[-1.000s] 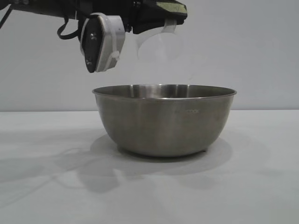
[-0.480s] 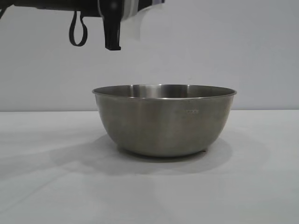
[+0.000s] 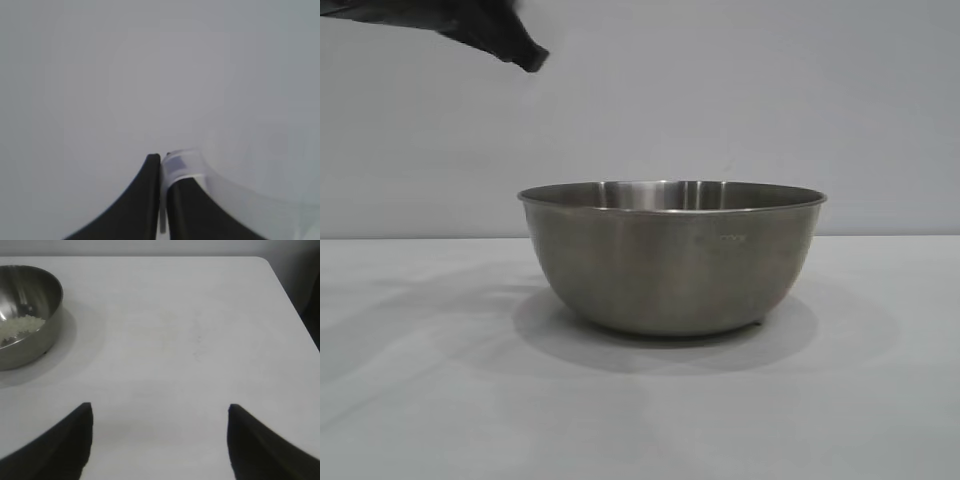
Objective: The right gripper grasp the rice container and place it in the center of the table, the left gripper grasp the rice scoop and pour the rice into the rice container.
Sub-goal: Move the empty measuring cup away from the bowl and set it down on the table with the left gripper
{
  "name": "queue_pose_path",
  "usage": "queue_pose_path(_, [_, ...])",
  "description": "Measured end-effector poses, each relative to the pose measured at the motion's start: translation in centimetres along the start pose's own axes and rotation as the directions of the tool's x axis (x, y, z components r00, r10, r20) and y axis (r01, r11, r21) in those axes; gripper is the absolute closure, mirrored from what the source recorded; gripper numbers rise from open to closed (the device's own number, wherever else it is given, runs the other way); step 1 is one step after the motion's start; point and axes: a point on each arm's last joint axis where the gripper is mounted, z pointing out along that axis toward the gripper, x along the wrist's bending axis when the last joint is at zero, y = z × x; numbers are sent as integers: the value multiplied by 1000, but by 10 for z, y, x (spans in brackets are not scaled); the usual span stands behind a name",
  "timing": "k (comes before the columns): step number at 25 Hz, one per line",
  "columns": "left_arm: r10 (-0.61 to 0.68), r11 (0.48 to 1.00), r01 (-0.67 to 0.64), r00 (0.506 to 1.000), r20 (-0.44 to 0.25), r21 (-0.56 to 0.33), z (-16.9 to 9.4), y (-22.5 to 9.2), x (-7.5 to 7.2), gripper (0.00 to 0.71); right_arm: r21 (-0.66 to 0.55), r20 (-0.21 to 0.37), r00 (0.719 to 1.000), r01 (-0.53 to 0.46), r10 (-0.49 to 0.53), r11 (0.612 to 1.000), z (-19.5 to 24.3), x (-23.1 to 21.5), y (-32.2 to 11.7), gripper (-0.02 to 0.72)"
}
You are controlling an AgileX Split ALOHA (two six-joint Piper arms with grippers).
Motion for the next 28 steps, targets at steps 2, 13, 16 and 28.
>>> queue_pose_path(2, [1,999,-1,1000,-3,43,1,-13,-3,710,0,0,1000,0,0,1000,0,0,0,225])
queue_pose_path(13, [-18,975,28,999,-45,219,7,-85,1,710,0,0,1000,-9,9,1000,0,0,0,225])
queue_pose_path(16, [-24,972,34,999,-46,234,7,-94,2,710,0,0,1000,-12,12,1000,0,0,0,225])
queue_pose_path(28, [-45,962,39,999,14,272,4,-116,4,710,0,0,1000,-15,15,1000,0,0,0,225])
